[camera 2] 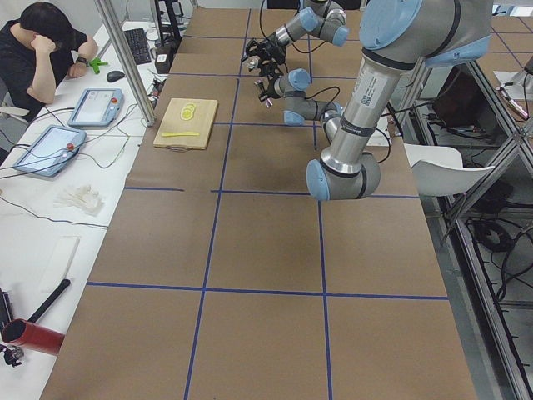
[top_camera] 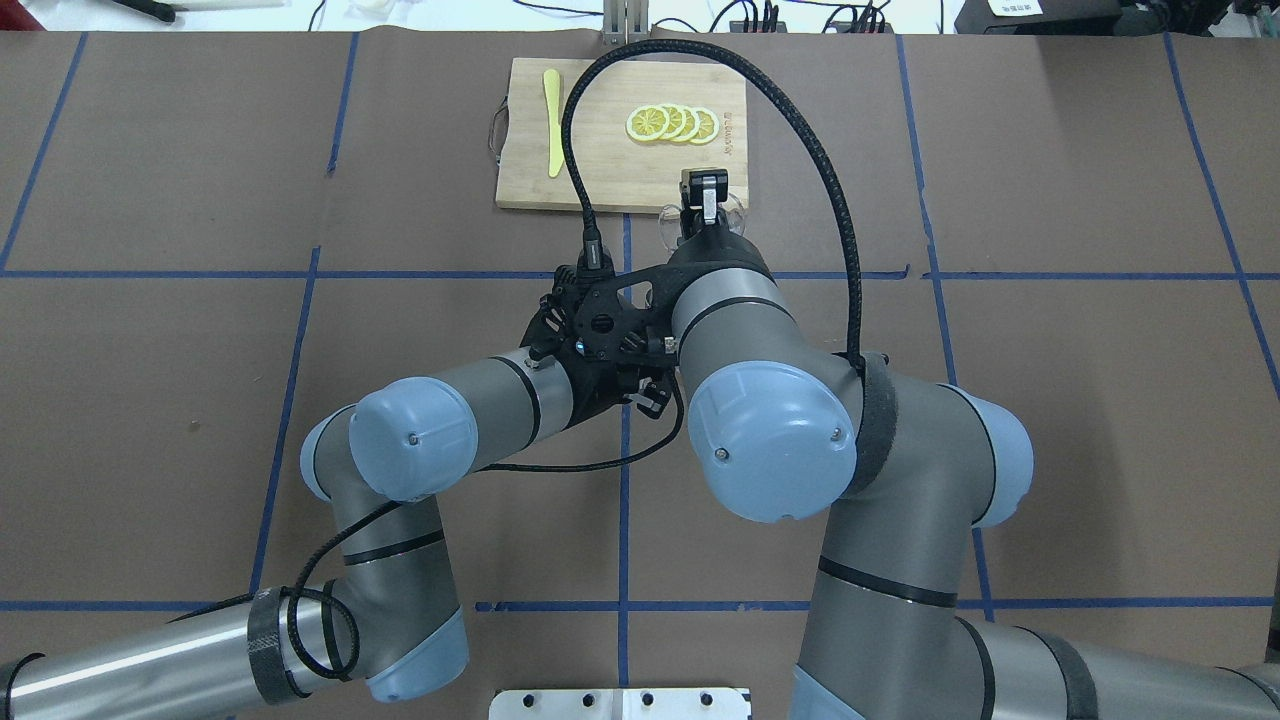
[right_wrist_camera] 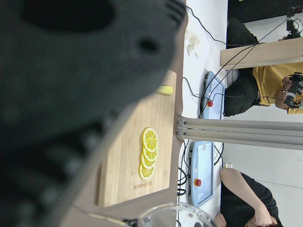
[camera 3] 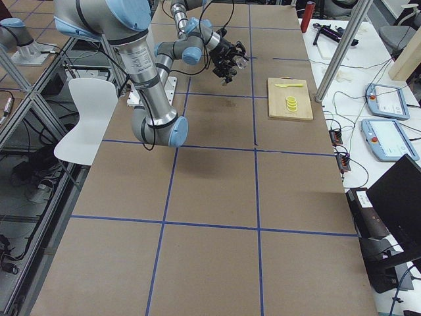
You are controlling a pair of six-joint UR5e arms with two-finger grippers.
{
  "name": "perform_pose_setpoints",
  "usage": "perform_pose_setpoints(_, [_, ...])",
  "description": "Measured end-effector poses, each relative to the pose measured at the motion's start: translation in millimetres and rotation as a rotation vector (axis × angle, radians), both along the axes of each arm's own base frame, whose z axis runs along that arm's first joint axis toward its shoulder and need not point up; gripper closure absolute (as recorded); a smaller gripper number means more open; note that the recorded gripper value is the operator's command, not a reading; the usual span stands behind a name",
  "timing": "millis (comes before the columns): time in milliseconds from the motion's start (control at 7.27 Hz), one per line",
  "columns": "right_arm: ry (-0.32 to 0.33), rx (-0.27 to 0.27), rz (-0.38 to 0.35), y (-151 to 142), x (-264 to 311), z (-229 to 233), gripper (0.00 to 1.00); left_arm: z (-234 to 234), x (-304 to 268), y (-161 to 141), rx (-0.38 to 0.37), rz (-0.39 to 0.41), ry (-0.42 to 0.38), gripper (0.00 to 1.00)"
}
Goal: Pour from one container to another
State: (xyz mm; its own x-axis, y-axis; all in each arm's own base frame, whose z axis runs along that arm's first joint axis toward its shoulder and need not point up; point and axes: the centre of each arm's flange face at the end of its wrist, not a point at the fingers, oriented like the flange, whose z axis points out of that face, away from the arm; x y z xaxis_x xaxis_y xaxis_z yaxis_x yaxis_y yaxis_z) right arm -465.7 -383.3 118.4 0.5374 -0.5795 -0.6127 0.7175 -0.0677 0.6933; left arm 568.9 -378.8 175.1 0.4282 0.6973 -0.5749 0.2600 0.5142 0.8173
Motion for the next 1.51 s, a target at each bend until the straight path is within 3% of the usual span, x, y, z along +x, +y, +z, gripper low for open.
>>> perform_pose_setpoints(550, [-0.074, -0.011, 0.017, 1.7, 4.4, -5.4, 1.00, -0.7, -0.5, 0.0, 0.000, 0.000, 0.002, 1.00])
perform_pose_setpoints(1513, [-0.364, -0.140, 0.131, 0.9, 23.8, -12.3, 1.00, -2.8, -5.6, -0.3, 0.005, -0.003, 0.019, 1.00])
